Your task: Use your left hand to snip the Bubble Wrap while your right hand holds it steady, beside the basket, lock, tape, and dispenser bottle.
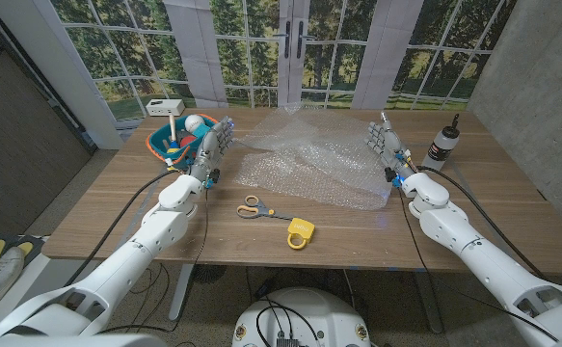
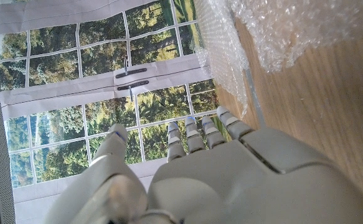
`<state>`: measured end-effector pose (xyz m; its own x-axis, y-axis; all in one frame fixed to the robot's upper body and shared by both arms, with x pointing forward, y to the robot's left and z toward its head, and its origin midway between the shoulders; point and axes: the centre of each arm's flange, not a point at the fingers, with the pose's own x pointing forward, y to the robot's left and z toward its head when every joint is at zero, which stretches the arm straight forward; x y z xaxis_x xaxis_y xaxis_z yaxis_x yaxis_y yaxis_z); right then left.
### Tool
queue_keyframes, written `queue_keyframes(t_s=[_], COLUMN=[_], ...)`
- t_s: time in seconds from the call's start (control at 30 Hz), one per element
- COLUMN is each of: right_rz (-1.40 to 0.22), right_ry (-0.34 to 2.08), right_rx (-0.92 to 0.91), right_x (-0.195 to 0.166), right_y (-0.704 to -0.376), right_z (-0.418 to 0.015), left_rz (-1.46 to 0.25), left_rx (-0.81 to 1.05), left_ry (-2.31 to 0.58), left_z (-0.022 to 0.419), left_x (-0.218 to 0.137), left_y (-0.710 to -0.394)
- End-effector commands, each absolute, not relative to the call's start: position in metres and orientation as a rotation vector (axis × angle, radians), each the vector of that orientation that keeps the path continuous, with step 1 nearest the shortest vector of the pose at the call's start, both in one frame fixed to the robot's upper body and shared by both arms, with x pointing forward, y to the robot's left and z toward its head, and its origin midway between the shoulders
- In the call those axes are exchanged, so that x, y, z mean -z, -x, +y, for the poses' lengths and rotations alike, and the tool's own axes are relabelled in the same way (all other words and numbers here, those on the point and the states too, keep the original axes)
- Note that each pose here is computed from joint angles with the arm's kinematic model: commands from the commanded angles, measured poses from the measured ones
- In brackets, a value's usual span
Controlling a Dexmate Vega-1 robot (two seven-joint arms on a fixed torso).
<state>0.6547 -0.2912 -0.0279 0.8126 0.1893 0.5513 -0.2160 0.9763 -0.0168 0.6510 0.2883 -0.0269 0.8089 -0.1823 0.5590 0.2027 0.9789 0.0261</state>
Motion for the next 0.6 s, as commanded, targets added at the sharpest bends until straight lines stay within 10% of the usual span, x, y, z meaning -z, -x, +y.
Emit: queue_keyframes(t_s=[0.03,0.6], right_rz=[-0.563,-0.578], right_ry=[-0.069,-0.049], right_rx=[-0.231,-0.248], right_x=[0.0312,0.0285], right_y=[-0.6575,-0.6564], right_z=[-0.2947,-0.3001], left_rz=[-0.594,-0.666], left_rx=[0.204,0.221], left_ry=[0.029,-0.032], left_z=[0.2853,0.2884], left_x=[0.0274,0.0254], left_y=[-0.6472,-0.6393])
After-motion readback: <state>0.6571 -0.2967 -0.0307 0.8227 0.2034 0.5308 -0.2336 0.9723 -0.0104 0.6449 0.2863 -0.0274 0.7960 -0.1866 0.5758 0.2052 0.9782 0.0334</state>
